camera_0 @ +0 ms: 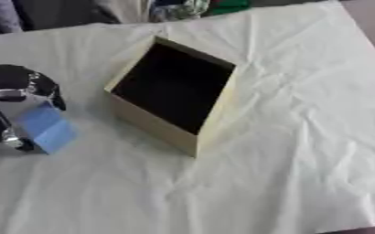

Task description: Pick up objects on the table and place them in the box.

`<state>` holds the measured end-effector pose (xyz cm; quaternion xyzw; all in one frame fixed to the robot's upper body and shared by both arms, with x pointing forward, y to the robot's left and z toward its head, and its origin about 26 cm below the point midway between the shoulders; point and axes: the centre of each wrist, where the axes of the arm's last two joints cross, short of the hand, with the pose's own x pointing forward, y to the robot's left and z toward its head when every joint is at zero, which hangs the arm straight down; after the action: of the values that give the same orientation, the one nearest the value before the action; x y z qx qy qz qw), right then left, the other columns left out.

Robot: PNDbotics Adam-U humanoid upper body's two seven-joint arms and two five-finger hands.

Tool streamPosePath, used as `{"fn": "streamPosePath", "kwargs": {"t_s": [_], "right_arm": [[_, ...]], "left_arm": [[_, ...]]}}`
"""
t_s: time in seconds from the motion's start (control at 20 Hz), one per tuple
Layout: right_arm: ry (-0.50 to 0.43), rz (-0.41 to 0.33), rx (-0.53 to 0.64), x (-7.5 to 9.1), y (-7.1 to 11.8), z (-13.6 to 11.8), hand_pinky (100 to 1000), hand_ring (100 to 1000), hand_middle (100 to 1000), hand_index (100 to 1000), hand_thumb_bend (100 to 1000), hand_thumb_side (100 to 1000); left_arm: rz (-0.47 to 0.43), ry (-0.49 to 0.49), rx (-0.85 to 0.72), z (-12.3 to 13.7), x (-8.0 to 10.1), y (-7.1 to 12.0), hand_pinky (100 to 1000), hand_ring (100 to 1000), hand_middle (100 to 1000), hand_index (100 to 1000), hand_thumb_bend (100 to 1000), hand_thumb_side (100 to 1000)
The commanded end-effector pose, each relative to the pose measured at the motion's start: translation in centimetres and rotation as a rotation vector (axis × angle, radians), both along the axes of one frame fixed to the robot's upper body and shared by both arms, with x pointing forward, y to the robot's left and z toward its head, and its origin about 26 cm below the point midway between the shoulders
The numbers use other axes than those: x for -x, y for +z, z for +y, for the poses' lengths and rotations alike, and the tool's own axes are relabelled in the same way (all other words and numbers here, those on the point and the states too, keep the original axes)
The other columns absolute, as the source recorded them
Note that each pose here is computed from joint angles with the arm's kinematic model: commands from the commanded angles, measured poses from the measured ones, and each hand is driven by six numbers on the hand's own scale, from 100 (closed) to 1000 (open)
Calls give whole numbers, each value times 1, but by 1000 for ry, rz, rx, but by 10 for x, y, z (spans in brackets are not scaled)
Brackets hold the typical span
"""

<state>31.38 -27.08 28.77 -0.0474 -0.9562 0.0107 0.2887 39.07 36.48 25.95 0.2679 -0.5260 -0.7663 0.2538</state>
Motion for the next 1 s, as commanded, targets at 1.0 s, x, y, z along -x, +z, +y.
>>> {"fn": "streamPosePath", "kwargs": {"t_s": [1.0], "right_arm": [[-11, -32, -4, 5, 7, -2, 637, 569, 521, 692, 100, 499]], "left_arm": [[-209, -383, -196, -60, -10, 100, 734, 557, 333, 402, 561, 100]]}}
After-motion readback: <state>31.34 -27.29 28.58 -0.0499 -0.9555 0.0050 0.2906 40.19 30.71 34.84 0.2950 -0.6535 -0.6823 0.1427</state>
